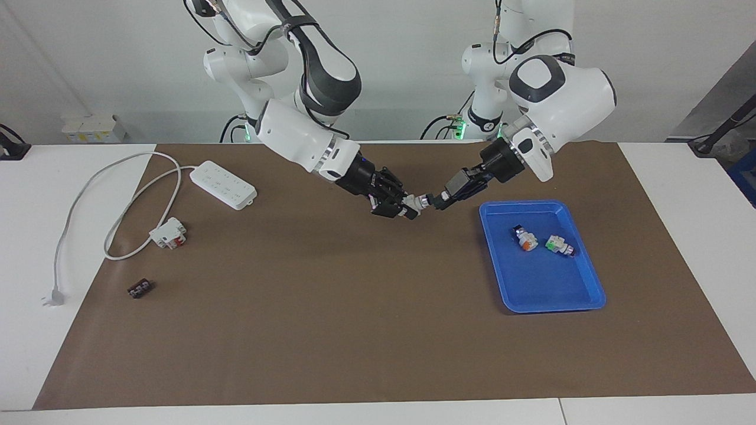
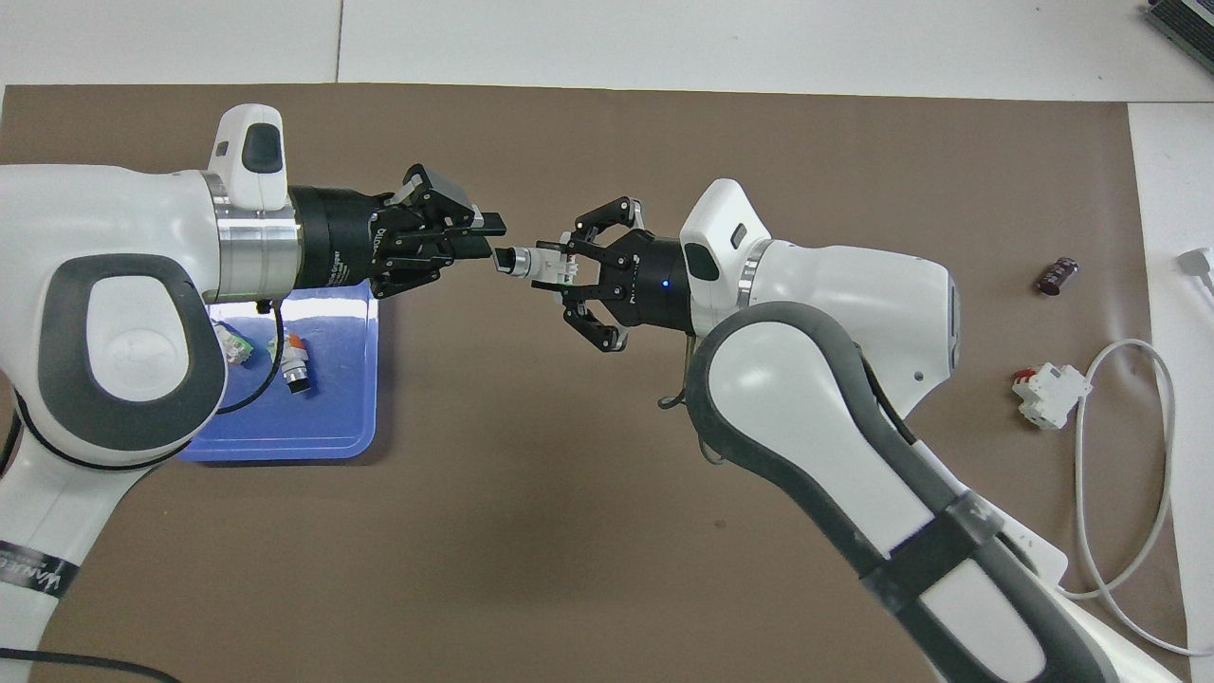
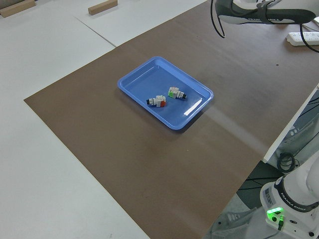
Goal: Turn and place switch with both arms
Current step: 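Bring the connector to the left gripper and close the left gripper on it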
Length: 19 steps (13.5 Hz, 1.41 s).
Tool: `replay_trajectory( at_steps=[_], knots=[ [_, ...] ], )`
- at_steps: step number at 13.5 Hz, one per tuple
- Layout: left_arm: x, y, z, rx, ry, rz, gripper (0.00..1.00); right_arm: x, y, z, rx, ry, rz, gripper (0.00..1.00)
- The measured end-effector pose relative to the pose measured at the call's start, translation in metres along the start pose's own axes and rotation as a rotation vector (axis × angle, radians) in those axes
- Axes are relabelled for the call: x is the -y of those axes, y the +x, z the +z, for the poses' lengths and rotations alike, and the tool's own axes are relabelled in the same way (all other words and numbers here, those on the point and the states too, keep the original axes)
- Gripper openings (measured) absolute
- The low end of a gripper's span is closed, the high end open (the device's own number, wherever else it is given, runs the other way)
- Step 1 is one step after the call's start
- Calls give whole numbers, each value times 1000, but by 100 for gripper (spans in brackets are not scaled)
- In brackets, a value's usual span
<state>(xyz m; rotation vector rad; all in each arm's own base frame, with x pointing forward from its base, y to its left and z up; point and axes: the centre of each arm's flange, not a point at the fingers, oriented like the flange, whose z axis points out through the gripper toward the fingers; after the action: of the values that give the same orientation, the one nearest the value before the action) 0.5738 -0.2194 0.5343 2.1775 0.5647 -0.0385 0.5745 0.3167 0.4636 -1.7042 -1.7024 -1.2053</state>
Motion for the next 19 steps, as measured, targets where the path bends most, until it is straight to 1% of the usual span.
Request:
replay_trajectory(
  at_steps=[1, 4, 10, 11, 12, 13, 14, 15, 17, 19],
  knots=[
    [1, 0, 0, 5, 5, 1, 28, 0, 0, -1, 0, -1, 0, 33],
    [2, -5, 5, 39, 30, 10, 28, 0, 1, -1, 0, -1, -1, 33],
    [3, -6, 6, 44, 37, 14, 26, 1, 2, -2, 0, -2, -2, 33],
    [2, -7, 6, 45, 37, 15, 23, 1, 1, -2, 1, -1, -2, 33],
    [2, -7, 7, 48, 38, 15, 23, 2, 1, -3, 2, -1, -2, 33],
    [3, -8, 7, 52, 40, 15, 17, 2, 0, -2, 3, 0, -1, 33],
    [3, -8, 7, 58, 42, 15, 17, 3, -1, -2, 4, 1, 0, 33],
    [3, -9, 8, 60, 43, 15, 13, 3, -1, -2, 5, 2, 0, 33],
    [3, -9, 8, 62, 43, 16, 10, 4, -1, -3, 6, 3, 0, 33],
    [2, -10, 8, 63, 44, 17, 10, 4, -1, -3, 7, 3, 1, 33]
  ],
)
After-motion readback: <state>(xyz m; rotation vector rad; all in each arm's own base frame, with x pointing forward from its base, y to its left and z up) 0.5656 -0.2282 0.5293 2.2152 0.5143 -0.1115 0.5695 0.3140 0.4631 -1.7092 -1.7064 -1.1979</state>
